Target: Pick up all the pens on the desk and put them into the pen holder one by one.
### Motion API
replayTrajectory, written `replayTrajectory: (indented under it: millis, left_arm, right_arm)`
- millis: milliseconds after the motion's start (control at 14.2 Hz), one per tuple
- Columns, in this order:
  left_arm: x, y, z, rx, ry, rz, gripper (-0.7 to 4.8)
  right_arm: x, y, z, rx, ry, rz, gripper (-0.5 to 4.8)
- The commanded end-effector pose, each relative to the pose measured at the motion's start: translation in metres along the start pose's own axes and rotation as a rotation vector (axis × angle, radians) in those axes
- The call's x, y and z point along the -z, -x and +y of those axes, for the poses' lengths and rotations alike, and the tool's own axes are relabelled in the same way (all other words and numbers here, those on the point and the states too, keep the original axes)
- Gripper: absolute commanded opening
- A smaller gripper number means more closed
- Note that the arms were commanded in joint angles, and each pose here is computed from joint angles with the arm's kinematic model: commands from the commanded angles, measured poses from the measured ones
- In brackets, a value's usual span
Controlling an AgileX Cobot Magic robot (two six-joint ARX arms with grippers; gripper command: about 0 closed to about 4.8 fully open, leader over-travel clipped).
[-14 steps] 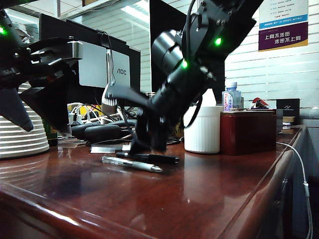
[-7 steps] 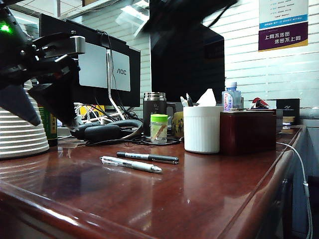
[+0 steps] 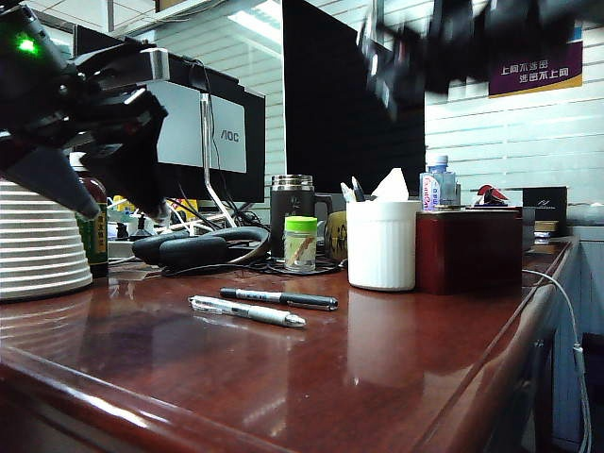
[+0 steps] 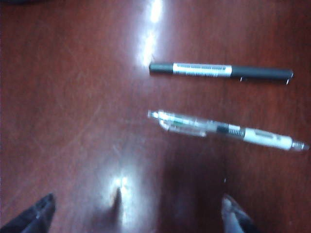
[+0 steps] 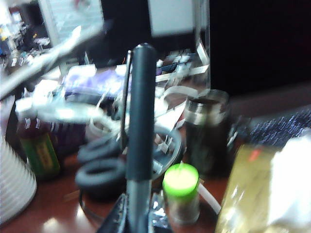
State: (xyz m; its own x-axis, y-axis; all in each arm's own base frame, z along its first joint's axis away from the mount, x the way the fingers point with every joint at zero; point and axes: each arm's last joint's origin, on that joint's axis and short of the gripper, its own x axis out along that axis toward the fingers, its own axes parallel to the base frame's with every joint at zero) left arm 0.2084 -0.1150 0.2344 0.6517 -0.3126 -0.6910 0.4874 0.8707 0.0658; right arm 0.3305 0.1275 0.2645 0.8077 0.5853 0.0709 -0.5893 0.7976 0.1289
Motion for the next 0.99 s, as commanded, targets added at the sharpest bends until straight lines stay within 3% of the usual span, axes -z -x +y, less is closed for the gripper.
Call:
replayTrajectory:
  millis: [71, 212, 353, 705, 847, 988]
  left_arm:
    - [-0.006, 0.001, 0.000, -0.006, 0.005, -0.057, 4.79]
    - [-0.007, 0.002, 0.000, -0.006, 0.006, -0.064, 4.79]
    - [-0.007, 0.001, 0.001, -0.026, 0.006, -0.063, 4.79]
    - [-0.007, 0.000, 0.001, -0.032, 0.005, -0.058, 4.79]
    - [-0.007, 0.000, 0.001, -0.032, 0.005, -0.058, 4.79]
    - [-0.007, 0.000, 0.001, -0.032, 0.005, -0.058, 4.79]
  right_arm:
    - [0.028, -0.012, -0.010, -0.002, 0.011, -0.059, -0.02]
    - [0.050, -0.020, -0.016, 0.011, 0.017, -0.083, -0.02]
    - [0.066, -0.023, -0.019, 0.020, -0.005, -0.008, -0.02]
    - [0.069, -0.022, -0.021, 0.028, -0.003, 0.017, 0.04]
    - [0.070, -0.022, -0.021, 0.029, -0.008, 0.033, 1.65]
    - [0.070, -0.022, -0.021, 0.010, -0.007, 0.034, 1.81]
